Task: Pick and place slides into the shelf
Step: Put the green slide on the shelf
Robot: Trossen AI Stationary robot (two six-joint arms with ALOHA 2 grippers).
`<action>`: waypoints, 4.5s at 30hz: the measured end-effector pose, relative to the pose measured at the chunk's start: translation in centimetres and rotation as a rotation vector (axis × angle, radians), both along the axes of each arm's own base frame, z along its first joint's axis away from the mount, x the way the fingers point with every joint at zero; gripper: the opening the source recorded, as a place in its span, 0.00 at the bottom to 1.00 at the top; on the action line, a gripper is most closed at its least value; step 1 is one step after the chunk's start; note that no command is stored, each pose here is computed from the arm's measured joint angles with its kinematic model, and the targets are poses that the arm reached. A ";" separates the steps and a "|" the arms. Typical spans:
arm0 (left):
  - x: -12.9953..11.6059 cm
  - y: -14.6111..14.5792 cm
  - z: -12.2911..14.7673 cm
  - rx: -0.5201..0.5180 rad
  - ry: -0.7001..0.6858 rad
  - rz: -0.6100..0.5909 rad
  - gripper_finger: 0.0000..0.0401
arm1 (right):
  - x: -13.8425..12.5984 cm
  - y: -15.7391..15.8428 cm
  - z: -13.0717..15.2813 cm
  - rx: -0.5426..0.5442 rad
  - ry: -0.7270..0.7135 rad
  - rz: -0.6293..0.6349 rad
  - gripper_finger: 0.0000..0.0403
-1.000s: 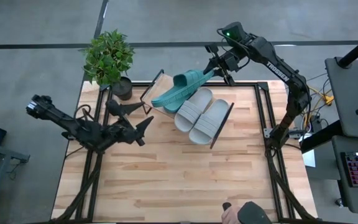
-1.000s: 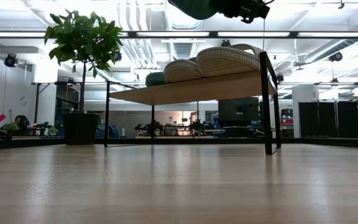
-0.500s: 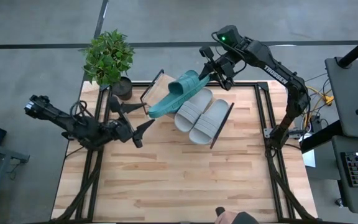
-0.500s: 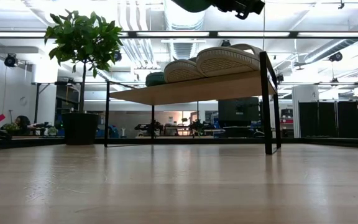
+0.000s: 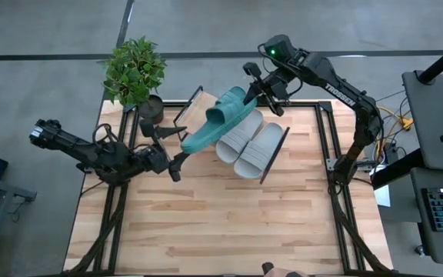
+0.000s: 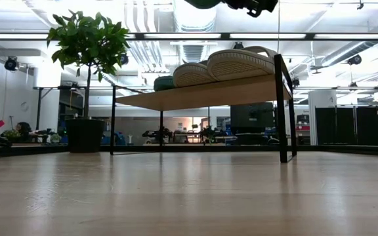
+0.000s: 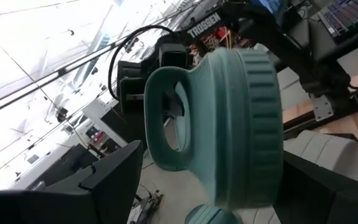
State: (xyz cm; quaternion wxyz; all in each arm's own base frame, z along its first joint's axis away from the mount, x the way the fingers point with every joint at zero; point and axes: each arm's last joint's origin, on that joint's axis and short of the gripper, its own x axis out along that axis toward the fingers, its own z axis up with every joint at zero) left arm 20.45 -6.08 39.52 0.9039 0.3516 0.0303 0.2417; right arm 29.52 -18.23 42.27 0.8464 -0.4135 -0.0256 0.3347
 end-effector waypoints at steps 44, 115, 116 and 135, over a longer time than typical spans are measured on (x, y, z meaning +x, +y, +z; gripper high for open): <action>2.5 0.9 -1.3 0.120 0.076 0.140 0.10 | -0.6 -0.3 3.4 0.203 0.202 -0.345 0.29; 5.7 13.9 -14.3 0.365 0.394 0.595 0.10 | -5.1 1.4 6.7 0.343 0.435 -0.891 0.29; 5.7 13.9 -14.4 0.384 0.415 0.592 0.10 | -5.1 1.4 6.7 0.343 0.435 -0.891 0.29; 6.0 14.1 -16.4 0.548 0.726 0.611 0.10 | -5.2 1.5 6.4 0.342 0.473 -0.889 0.27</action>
